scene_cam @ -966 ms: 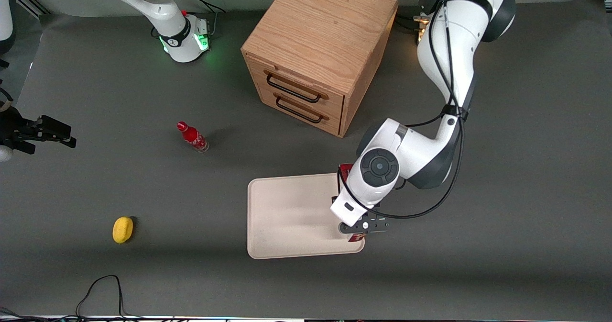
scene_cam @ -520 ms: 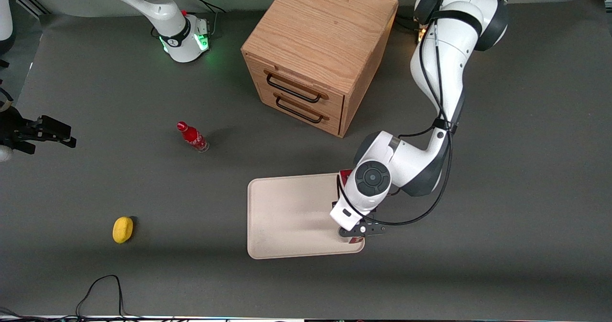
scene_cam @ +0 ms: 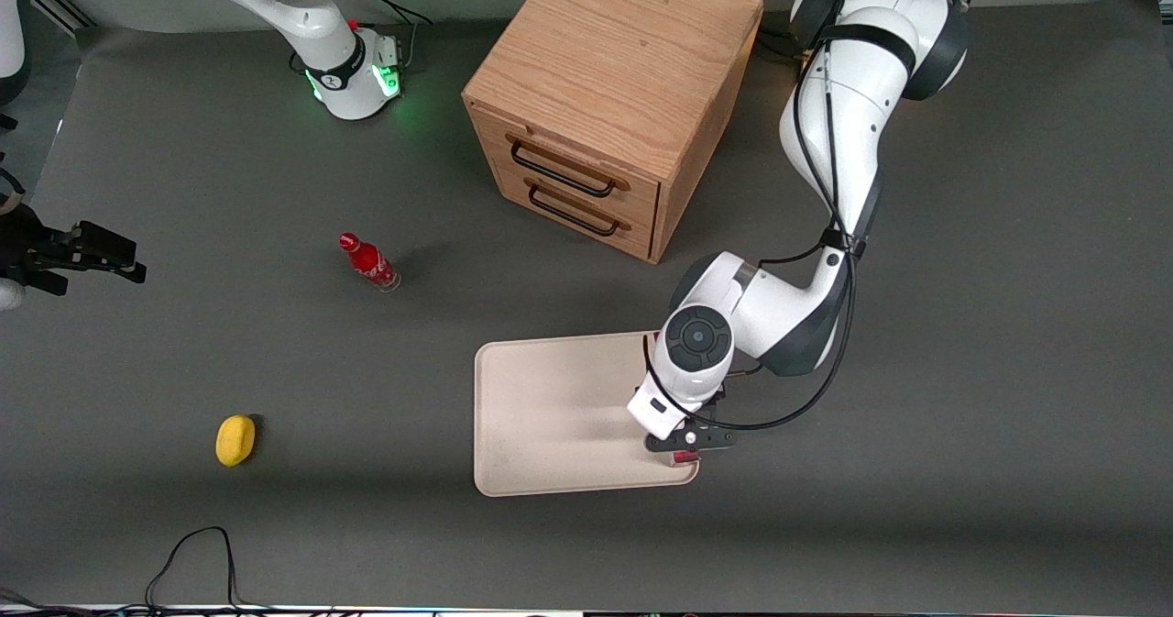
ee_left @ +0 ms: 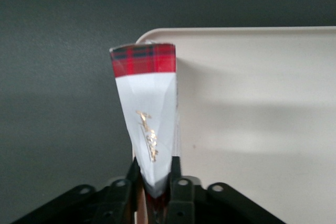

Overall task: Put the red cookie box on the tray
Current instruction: 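Lower the cookie box onto the tray and open the left gripper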

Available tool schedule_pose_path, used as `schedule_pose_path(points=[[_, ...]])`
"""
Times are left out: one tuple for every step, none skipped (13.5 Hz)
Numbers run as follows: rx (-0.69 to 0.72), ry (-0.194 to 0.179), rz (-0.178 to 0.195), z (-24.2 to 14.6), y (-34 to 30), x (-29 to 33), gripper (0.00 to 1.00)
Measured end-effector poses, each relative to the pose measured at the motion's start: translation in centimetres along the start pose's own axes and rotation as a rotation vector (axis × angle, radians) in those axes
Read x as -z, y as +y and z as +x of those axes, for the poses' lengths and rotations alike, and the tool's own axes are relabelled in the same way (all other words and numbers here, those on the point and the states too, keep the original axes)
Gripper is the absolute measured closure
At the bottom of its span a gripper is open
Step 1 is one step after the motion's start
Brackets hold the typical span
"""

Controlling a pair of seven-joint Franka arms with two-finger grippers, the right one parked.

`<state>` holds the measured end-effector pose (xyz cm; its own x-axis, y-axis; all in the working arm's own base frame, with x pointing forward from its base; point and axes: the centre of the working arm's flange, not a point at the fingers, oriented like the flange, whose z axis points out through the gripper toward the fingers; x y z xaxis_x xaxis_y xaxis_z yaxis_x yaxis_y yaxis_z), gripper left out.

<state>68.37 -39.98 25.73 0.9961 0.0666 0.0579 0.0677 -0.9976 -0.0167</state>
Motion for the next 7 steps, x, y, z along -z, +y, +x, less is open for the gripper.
schedule_pose_path(points=[[-0.001,0.003,0.002,0.0,0.0,0.0,0.56],[-0.002,0.005,0.003,0.0,0.0,0.0,0.44],[-0.003,0.006,0.003,0.1,0.0,0.0,0.34],[-0.001,0.008,0.002,0.1,0.0,0.2,0.22],[0.004,0.010,0.000,0.3,-0.1,0.7,0.12],[0.016,0.004,0.007,0.5,-0.6,1.3,0.03],[0.028,-0.006,0.019,0.9,-1.4,2.1,0.00]])
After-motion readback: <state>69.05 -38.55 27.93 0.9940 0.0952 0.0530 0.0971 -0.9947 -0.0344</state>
